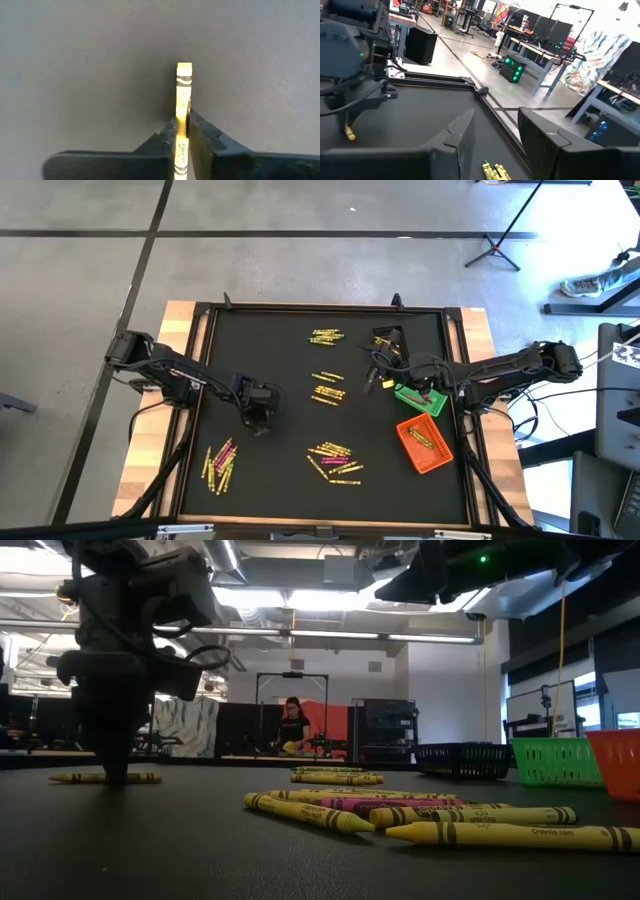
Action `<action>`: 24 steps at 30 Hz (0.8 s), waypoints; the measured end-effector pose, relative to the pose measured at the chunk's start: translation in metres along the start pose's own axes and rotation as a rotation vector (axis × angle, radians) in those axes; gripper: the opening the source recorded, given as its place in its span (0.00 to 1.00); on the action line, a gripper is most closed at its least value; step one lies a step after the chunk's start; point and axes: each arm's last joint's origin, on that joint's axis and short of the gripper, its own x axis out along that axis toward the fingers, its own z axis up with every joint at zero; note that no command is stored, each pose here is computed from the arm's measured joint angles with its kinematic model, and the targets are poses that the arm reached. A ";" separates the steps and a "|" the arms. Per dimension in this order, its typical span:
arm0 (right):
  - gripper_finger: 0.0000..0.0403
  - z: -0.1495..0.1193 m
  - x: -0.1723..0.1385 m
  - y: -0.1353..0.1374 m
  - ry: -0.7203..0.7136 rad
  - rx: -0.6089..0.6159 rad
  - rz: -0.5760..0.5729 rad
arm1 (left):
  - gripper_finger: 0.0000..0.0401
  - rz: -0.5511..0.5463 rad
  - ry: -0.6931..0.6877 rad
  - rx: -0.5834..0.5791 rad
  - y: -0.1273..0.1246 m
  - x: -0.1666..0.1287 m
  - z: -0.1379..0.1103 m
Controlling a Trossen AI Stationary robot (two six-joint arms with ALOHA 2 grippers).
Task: Sort crayons
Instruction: Put the yellow crayon into the black basket
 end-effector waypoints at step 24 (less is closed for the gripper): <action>0.60 0.000 -0.002 0.016 -0.125 -0.030 0.495 | 0.00 0.079 -0.968 0.631 -0.047 -0.068 0.050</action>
